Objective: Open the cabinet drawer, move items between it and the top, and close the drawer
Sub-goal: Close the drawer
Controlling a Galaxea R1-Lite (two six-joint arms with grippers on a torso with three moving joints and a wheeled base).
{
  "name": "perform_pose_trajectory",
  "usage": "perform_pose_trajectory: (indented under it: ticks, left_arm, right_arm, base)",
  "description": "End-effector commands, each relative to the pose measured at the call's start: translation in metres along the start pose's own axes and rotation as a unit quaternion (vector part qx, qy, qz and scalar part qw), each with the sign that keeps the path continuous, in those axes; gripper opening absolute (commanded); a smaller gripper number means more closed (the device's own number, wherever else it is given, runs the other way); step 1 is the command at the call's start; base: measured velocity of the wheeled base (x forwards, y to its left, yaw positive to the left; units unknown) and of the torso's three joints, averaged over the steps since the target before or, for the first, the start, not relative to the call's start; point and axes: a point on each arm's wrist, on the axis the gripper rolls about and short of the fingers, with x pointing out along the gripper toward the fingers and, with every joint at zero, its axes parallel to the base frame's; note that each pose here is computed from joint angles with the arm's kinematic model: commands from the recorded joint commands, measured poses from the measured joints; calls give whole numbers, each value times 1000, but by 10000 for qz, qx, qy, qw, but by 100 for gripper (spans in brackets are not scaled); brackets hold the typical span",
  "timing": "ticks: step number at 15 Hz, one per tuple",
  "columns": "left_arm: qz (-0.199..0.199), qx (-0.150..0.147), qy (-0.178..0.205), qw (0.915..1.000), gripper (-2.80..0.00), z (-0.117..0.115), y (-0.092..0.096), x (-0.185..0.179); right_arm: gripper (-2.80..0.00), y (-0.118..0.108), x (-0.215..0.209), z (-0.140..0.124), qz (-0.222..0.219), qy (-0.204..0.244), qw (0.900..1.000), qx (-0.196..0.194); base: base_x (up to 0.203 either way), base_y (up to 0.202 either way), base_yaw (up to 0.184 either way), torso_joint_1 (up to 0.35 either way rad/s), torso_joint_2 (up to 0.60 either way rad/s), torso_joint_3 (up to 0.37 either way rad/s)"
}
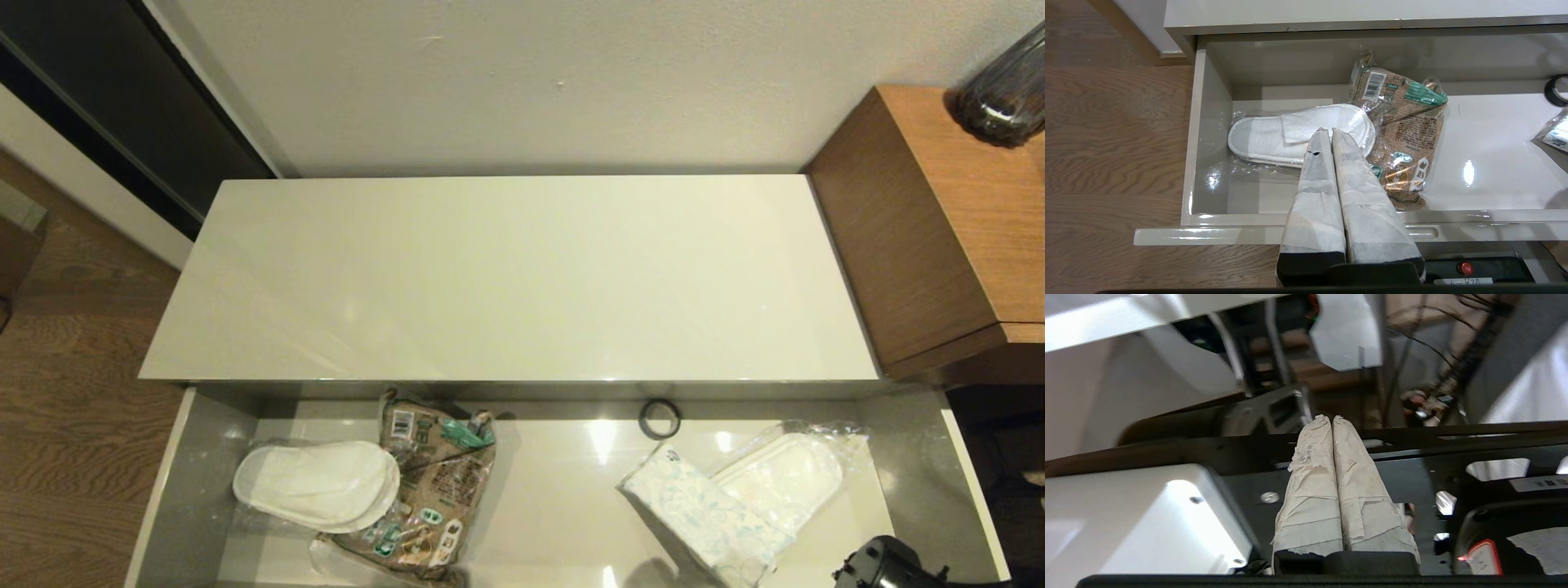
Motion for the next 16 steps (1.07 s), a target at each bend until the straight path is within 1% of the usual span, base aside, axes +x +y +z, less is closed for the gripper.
perform_pose_trajectory:
  ticks: [1,4,6,9,10,11,14,15,16]
  left_arm:
    - [2,-1,-1,10000,-280,0,0,0]
    - [-2,-1,-1,10000,-280,0,0,0]
    - [1,-1,-1,10000,-280,0,0,0]
    - [-5,-1,-1,10000,-280,0,0,0]
    - [2,-1,-1,10000,-280,0,0,0]
    - [2,-1,-1,10000,-280,0,0,0]
    - [2,-1,-1,10000,-280,0,0,0]
    - [1,-1,-1,10000,-280,0,0,0]
    - [2,-1,-1,10000,-280,0,0,0]
  right_arm:
    - [-280,1,9,1,-282,153,9995,31]
    - [-280,7,11,5,-285,135,9995,56]
    - [-280,11,15,8,-293,128,9994,148]
    - [-280,15,22,11,-382,139,9990,168]
    - [-280,15,25,12,-475,98,9987,166]
    - [-280,17,27,14,-578,-3,9982,164]
    - [-280,21,23,18,-564,-293,9978,185]
    - [-280,23,22,22,-599,-502,9967,228]
    - [-280,27,23,26,-562,-712,9950,423]
  base:
    - [0,0,0,0,0,0]
    - [0,0,0,0,0,0]
    - [0,0,0,0,0,0]
    - [0,0,0,0,0,0]
    - [0,0,0,0,0,0]
    - [0,0,0,0,0,0]
    - [0,0,0,0,0,0]
    - [0,0,0,0,0,0]
    - [0,0,0,0,0,0]
